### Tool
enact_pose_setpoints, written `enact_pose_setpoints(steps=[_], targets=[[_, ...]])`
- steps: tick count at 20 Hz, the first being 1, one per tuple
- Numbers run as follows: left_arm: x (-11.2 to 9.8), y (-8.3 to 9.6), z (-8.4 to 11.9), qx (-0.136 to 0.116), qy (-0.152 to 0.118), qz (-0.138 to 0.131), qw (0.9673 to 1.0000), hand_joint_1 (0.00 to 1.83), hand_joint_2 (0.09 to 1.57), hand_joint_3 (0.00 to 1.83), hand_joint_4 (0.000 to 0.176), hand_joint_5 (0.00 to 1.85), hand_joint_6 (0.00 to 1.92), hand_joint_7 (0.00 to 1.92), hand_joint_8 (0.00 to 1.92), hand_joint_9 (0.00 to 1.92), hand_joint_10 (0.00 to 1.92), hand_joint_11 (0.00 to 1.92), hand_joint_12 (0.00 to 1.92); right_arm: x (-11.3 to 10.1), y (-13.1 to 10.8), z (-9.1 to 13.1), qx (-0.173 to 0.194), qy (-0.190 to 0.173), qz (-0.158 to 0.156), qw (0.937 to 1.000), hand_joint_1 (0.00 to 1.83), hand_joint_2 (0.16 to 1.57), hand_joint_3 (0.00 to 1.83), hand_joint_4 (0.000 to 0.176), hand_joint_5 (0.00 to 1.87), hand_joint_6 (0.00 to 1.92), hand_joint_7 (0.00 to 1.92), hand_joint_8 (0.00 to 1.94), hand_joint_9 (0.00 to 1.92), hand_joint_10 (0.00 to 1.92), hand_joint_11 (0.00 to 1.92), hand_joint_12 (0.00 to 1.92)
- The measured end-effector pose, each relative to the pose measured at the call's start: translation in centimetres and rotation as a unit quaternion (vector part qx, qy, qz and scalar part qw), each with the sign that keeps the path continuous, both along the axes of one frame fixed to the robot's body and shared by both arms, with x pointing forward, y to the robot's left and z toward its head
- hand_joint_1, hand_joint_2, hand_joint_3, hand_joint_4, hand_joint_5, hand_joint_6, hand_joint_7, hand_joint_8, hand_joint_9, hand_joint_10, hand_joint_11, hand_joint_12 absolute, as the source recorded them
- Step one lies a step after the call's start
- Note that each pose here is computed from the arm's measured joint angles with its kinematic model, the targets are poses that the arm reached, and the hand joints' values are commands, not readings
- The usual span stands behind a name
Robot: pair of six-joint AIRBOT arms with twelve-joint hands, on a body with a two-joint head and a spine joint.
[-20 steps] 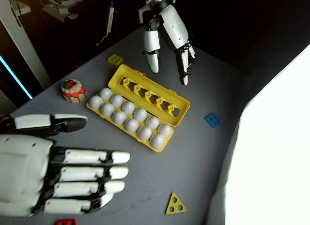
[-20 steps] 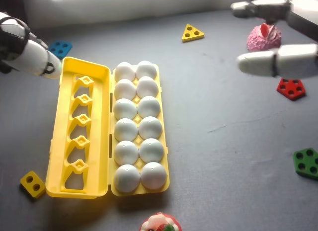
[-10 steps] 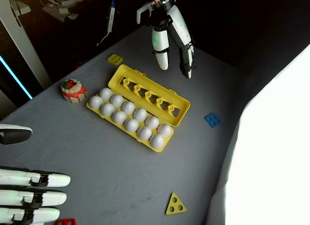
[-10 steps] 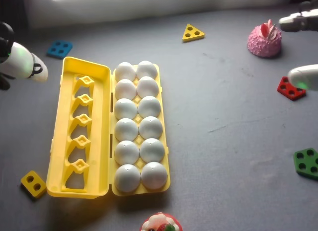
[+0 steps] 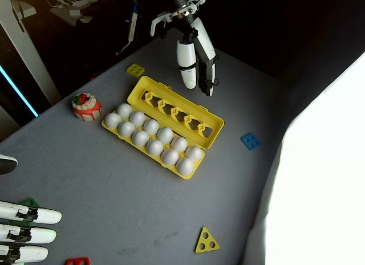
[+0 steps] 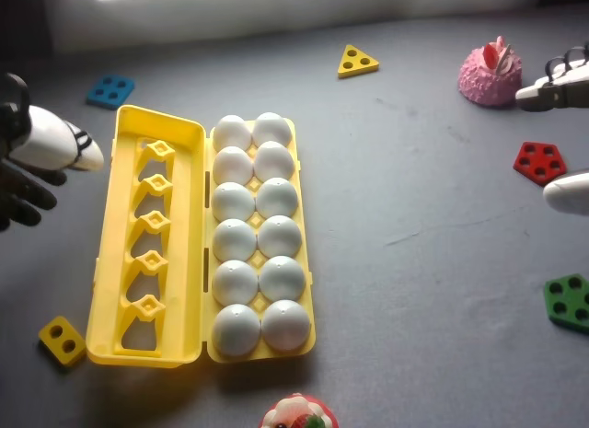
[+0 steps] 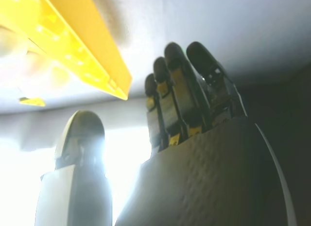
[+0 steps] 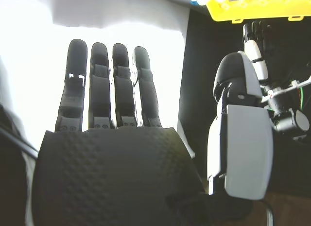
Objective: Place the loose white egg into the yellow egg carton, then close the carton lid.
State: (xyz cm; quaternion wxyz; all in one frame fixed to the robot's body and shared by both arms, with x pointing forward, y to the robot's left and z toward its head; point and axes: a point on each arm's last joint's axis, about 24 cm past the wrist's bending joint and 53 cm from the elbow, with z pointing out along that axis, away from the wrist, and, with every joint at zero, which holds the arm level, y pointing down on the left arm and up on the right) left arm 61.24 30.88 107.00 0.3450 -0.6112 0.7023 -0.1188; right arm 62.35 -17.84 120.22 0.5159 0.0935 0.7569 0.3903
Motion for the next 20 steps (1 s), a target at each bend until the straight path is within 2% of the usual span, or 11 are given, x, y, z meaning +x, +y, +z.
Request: enact_pose_setpoints(steps=[1, 2, 4, 5, 8, 13, 16, 20], targets=[[-0.3, -0.4, -0.5, -0.006, 0.003, 0.002, 1.0, 0.4, 1.3, 0.0, 0.002, 0.49, 0.01, 0.54, 0.0, 0.58, 0.02, 0.02, 1.28, 0.0, 0.0, 0.1, 0.01, 0.002, -0.002, 0.9999, 0.51, 1.06, 0.0, 0.0, 0.42, 0.02, 0.38, 0.0, 0.3, 0.02, 0.0, 1.14], [-0.4, -0.4, -0.7, -0.009, 0.005, 0.005, 0.9999, 0.4, 1.29, 0.0, 0.007, 0.48, 0.01, 0.55, 0.0, 0.58, 0.02, 0.03, 1.28, 0.0, 0.0, 0.2, 0.013, 0.003, -0.003, 0.9999, 0.45, 1.08, 0.01, 0.0, 0.4, 0.01, 0.34, 0.0, 0.26, 0.01, 0.0, 1.09], [-0.5, -0.5, -1.2, -0.015, 0.005, 0.011, 0.9998, 0.33, 1.3, 0.0, 0.03, 0.43, 0.0, 0.52, 0.0, 0.55, 0.0, 0.0, 1.29, 0.0, 0.0, 0.2, 0.014, 0.004, -0.003, 0.9999, 0.42, 1.09, 0.01, 0.0, 0.39, 0.0, 0.3, 0.0, 0.26, 0.0, 0.0, 1.03], [-0.7, -0.5, -1.6, -0.016, 0.008, 0.014, 0.9997, 0.31, 1.31, 0.0, 0.036, 0.43, 0.0, 0.52, 0.0, 0.55, 0.0, 0.0, 1.3, 0.0, 0.0, 0.2, 0.015, 0.004, -0.004, 0.9999, 0.43, 1.09, 0.0, 0.0, 0.39, 0.0, 0.29, 0.0, 0.27, 0.01, 0.0, 1.09], [-0.9, -0.7, -2.1, -0.024, 0.009, 0.019, 0.9995, 0.33, 1.31, 0.0, 0.025, 0.42, 0.0, 0.54, 0.01, 0.57, 0.01, 0.02, 1.32, 0.0, 0.0, 0.3, 0.016, 0.003, -0.003, 0.9999, 0.46, 1.09, 0.0, 0.0, 0.37, 0.0, 0.28, 0.0, 0.29, 0.02, 0.0, 1.12], [-1.4, -0.7, -3.0, -0.029, 0.014, 0.031, 0.999, 0.37, 1.3, 0.0, 0.011, 0.46, 0.01, 0.57, 0.01, 0.61, 0.02, 0.05, 1.32, 0.1, 0.0, 0.3, 0.016, 0.002, -0.004, 0.9999, 0.36, 1.1, 0.0, 0.0, 0.36, 0.0, 0.28, 0.0, 0.28, 0.01, 0.0, 1.02], [-1.7, -0.5, -3.4, -0.033, 0.017, 0.042, 0.9984, 0.34, 1.31, 0.0, 0.001, 0.46, 0.01, 0.57, 0.01, 0.6, 0.02, 0.05, 1.32, 0.1, 0.0, 0.3, 0.017, 0.001, -0.004, 0.9998, 0.4, 1.09, 0.0, 0.0, 0.38, 0.01, 0.31, 0.01, 0.3, 0.02, 0.0, 1.02], [-1.9, -0.6, -3.7, -0.042, 0.016, 0.054, 0.9976, 0.33, 1.31, 0.0, 0.0, 0.49, 0.01, 0.61, 0.01, 0.61, 0.02, 0.05, 1.31, 0.1, 0.0, 0.4, 0.017, 0.0, -0.004, 0.9998, 0.38, 1.1, 0.01, 0.0, 0.39, 0.0, 0.31, 0.0, 0.29, 0.01, 0.0, 1.05]])
